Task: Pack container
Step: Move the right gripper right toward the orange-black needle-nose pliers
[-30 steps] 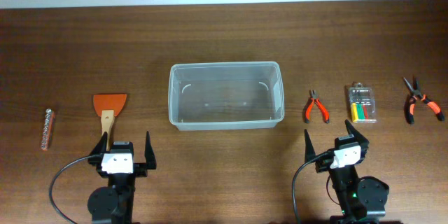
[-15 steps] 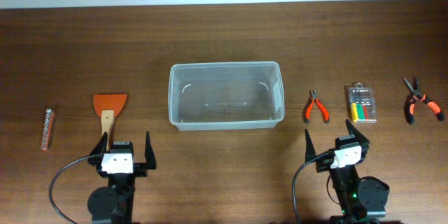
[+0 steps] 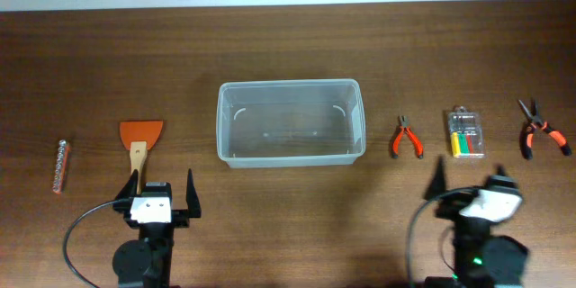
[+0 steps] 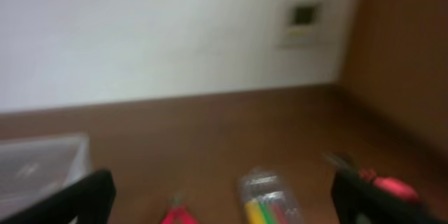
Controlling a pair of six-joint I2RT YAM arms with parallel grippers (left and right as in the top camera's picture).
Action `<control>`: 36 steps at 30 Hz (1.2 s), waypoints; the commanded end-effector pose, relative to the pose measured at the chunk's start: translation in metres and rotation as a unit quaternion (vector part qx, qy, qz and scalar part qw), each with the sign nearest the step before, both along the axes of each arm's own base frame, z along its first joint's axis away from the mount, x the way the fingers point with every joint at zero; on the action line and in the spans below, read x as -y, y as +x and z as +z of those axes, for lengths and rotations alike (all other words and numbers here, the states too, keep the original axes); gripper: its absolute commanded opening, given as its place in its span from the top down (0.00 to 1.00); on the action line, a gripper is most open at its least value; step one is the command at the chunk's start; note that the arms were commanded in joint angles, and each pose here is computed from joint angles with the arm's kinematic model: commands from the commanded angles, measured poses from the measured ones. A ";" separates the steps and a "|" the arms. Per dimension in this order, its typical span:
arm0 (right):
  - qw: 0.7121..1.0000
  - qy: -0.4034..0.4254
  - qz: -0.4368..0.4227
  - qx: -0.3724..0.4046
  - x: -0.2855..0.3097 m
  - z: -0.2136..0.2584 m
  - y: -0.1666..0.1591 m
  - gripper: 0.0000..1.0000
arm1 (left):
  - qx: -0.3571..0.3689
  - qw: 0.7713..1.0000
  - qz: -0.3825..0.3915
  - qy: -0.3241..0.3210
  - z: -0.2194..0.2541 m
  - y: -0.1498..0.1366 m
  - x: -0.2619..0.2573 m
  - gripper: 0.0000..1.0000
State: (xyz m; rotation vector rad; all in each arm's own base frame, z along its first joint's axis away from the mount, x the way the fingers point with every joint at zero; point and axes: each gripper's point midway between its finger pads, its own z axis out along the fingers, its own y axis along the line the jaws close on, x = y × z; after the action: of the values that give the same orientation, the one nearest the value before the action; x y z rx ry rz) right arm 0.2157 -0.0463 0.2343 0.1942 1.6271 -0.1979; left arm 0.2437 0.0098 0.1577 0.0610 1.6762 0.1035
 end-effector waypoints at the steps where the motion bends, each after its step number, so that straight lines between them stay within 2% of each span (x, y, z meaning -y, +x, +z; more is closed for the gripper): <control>1: 0.997 -0.002 -0.083 -0.001 0.027 0.052 -0.030 0.01 | 0.001 1.000 0.000 -0.004 -0.002 0.000 0.000 0.01; 4: 0.992 -0.029 -0.109 -0.053 0.037 0.073 -0.038 0.01 | 0.001 1.000 0.000 -0.004 -0.002 0.000 0.000 0.01; 7: 0.987 -0.049 -0.127 -0.091 0.048 0.102 -0.032 0.02 | 0.001 1.000 0.000 -0.004 -0.002 0.000 0.000 0.01; 11: 0.978 -0.055 -0.140 -0.146 0.064 0.130 -0.008 0.01 | 0.001 1.000 0.000 -0.004 -0.002 0.000 0.000 0.01; 14: 0.977 -0.035 -0.099 -0.184 0.062 0.138 0.018 0.01 | 0.001 1.000 0.000 -0.004 -0.001 0.000 0.000 0.01; 21: 0.965 -0.015 -0.070 -0.254 0.067 0.132 0.055 0.02 | 0.001 1.000 0.000 -0.004 -0.002 0.000 0.000 0.01; 25: 0.941 -0.099 -0.039 -0.320 0.077 0.115 0.069 0.01 | 0.001 1.000 0.000 -0.004 -0.002 0.000 0.000 0.01; 27: 0.928 -0.109 -0.042 -0.353 0.092 0.103 0.075 0.01 | 0.001 1.000 0.000 -0.004 -0.002 0.000 0.000 0.01; 31: 0.911 -0.069 -0.051 -0.404 0.137 0.083 0.079 0.01 | 0.001 1.000 0.000 -0.004 -0.002 0.000 0.000 0.01; 33: 0.905 -0.035 -0.022 -0.423 0.160 0.070 0.081 0.01 | 0.001 1.000 0.000 -0.004 -0.002 0.000 0.000 0.01; 36: 0.894 0.027 -0.026 -0.447 0.192 0.054 0.078 0.01 | 0.001 1.000 0.000 -0.004 -0.002 0.000 0.000 0.01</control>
State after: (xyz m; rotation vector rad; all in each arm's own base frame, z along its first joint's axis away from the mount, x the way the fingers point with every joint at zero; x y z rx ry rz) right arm 0.2872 -0.2228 0.2873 0.2324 2.5594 -0.4173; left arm 0.2437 0.0098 0.1574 0.0610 1.6762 0.1035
